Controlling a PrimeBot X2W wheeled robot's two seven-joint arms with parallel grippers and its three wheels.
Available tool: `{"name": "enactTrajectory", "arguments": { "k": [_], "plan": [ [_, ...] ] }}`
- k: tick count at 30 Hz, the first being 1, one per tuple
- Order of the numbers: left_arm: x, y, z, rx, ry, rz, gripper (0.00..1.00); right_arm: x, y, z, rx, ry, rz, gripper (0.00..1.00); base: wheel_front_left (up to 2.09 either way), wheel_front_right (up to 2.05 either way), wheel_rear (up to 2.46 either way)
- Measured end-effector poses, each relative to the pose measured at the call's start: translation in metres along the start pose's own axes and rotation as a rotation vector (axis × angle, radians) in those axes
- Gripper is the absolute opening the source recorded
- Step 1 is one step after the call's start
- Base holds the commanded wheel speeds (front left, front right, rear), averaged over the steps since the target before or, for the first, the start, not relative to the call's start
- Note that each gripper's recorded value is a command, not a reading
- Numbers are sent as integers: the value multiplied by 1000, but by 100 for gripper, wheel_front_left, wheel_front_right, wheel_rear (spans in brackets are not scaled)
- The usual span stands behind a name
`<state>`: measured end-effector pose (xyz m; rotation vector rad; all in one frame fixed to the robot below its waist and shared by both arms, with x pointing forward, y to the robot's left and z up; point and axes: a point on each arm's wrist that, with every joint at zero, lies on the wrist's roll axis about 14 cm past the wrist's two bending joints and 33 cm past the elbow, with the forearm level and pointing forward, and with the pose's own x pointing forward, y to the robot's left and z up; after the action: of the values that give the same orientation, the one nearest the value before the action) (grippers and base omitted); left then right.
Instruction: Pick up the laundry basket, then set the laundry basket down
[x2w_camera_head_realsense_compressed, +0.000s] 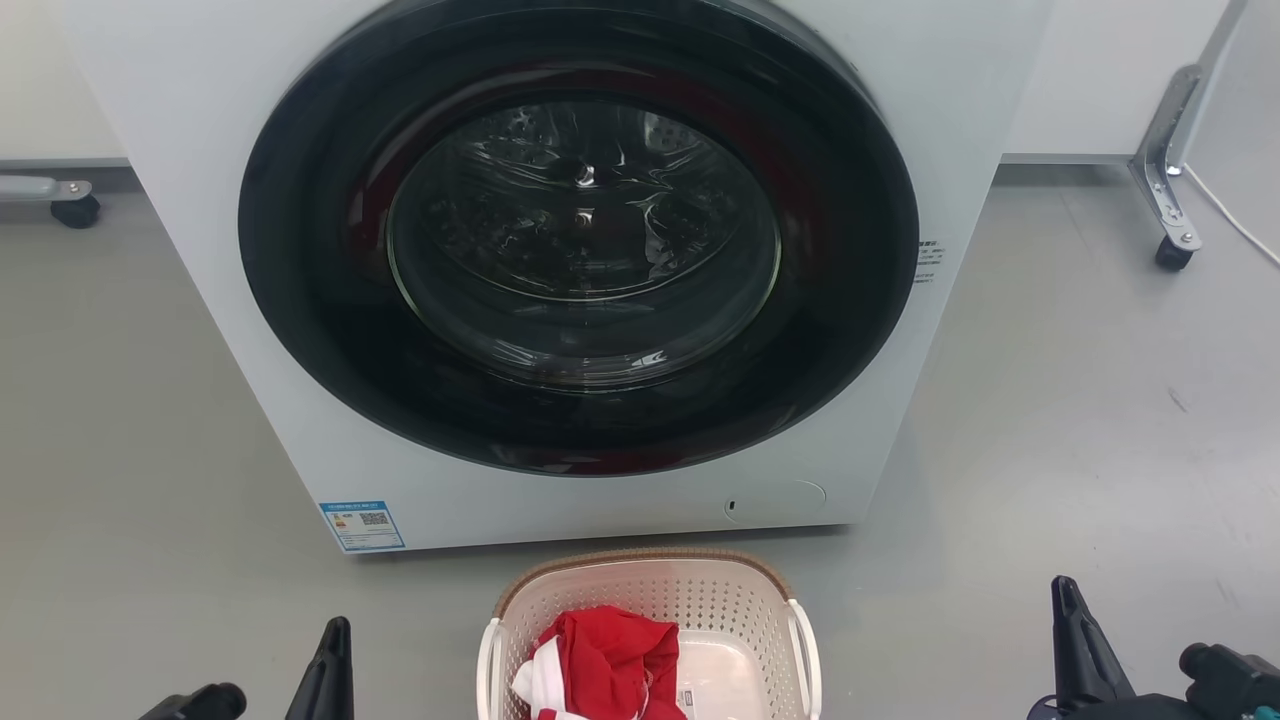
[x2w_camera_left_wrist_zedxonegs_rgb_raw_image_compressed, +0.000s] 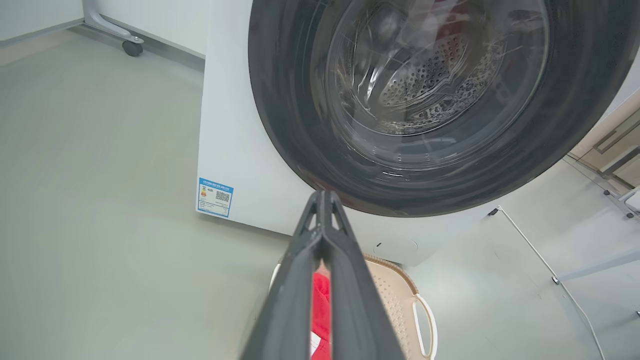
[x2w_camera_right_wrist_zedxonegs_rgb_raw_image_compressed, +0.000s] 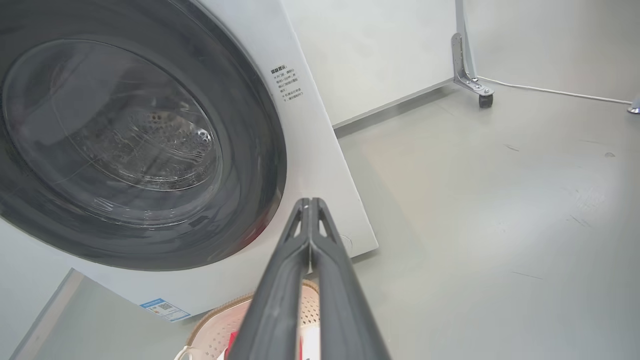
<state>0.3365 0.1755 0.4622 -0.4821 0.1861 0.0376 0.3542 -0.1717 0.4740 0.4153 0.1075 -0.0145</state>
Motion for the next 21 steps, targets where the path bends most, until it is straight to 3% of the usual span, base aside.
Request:
{"name": "enactTrajectory", "arguments": {
  "k": [21],
  "plan": [
    [11,6,1,-303,28,12,0,8,-14,-1,327,40,-50,0,0,0,0]
  ]
}}
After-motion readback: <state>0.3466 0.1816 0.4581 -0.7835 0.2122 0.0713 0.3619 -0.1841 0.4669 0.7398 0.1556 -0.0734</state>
